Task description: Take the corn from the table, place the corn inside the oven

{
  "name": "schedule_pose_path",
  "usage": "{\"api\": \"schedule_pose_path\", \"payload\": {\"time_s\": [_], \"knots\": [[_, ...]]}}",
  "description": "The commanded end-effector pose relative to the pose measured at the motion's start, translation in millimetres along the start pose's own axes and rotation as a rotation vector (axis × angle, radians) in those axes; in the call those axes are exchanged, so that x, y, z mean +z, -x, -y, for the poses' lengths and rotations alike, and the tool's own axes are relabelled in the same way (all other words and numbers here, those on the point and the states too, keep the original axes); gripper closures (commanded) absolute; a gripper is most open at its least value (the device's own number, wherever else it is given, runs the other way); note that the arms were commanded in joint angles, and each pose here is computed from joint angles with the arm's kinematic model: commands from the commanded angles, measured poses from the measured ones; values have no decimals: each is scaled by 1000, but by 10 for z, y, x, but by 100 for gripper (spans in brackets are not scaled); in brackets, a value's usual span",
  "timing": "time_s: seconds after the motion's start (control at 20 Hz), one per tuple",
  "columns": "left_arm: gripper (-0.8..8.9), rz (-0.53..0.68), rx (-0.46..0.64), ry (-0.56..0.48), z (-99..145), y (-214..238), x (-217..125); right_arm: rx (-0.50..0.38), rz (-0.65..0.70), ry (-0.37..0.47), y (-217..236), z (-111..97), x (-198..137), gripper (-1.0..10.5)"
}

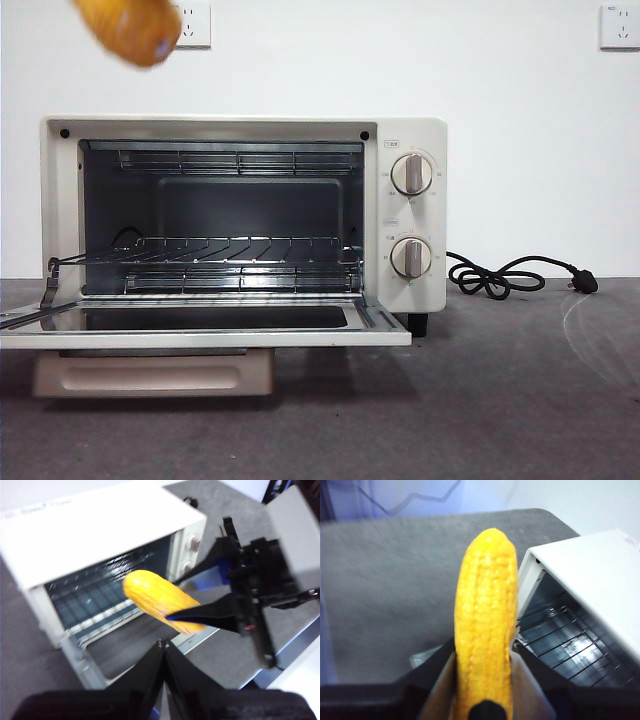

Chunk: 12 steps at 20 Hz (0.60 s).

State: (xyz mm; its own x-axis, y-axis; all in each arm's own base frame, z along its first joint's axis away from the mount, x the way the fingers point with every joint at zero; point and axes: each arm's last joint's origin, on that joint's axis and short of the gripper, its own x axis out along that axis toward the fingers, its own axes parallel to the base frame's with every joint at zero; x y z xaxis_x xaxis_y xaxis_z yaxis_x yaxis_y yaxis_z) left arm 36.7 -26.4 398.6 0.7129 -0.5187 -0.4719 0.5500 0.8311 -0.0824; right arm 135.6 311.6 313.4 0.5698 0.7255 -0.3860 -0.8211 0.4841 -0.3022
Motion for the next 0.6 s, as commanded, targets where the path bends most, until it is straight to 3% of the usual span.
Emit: {"api": "schedule_pose_path", "payload": {"time_s": [0.05, 0.3, 0.6], "knots": [[819, -22, 27, 14, -11, 2, -48, -49, -54, 170, -222, -57, -40, 959], [819, -48, 70, 14, -25, 3, -76, -162, -195, 393, -570, -123, -204, 959], [819, -47, 73, 15, -26, 3, -75, -218, -335, 522, -873, -84, -488, 959]]}}
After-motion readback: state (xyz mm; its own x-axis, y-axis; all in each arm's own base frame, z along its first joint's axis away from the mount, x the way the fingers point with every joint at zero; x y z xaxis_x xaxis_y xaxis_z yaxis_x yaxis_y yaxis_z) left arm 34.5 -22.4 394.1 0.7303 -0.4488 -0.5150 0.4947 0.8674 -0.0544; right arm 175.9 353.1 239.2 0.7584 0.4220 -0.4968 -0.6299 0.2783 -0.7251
